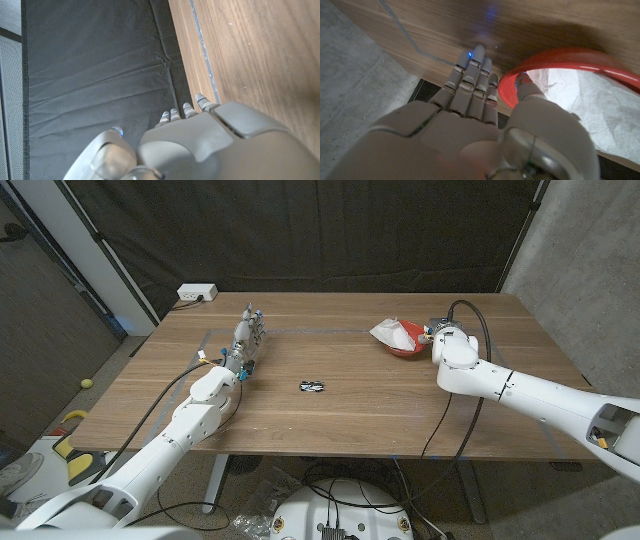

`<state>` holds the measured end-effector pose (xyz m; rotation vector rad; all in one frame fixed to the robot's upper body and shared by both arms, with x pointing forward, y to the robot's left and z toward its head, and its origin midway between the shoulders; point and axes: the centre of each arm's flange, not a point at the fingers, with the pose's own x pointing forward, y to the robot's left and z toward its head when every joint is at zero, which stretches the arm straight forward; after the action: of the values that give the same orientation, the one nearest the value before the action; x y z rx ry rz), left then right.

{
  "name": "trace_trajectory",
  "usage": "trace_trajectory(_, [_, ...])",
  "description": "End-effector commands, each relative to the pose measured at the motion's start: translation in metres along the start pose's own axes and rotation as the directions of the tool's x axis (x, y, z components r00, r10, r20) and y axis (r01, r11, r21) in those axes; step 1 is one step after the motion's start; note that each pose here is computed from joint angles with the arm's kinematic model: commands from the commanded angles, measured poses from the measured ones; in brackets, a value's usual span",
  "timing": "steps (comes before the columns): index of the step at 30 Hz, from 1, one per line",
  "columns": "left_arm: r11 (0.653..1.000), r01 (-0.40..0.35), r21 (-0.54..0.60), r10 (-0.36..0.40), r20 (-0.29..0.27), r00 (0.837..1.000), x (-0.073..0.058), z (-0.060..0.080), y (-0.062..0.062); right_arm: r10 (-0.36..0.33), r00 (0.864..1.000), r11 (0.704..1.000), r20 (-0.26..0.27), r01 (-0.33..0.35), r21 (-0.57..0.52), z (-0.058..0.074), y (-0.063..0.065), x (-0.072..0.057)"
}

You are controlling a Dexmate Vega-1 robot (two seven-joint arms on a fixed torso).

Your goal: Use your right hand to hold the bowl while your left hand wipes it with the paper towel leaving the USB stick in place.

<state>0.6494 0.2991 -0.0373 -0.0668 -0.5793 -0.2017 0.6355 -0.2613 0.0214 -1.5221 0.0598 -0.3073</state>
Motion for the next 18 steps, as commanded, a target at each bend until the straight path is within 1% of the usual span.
trace_trajectory(1, [1.0, 0.0, -0.001, 0.0, -0.003, 1.0, -0.0027, -0.0012, -0.0005, 0.019, 1.0, 1.0, -0.003, -0.019, -0.017, 0.0015, 0.0013, 0.0006])
trace_trajectory(9, [1.0, -0.001, -0.001, 0.001, -0.001, 1.0, -0.004, -0.0001, 0.0007, 0.015, 1.0, 1.0, 0.003, -0.015, 0.0, 0.0009, 0.0019, -0.0009])
trace_trajectory(12, [1.0, 0.004, 0.001, -0.004, 0.0, 1.0, -0.0042, 0.0005, 0.0008, -0.008, 1.0, 1.0, 0.008, 0.008, 0.022, -0.0001, 0.0021, -0.0026])
trace_trajectory(18, [1.0, 0.005, 0.003, -0.005, 0.003, 1.0, -0.0048, 0.0016, 0.0016, -0.078, 0.997, 0.996, 0.01, 0.078, 0.05, -0.0002, 0.0026, -0.0076])
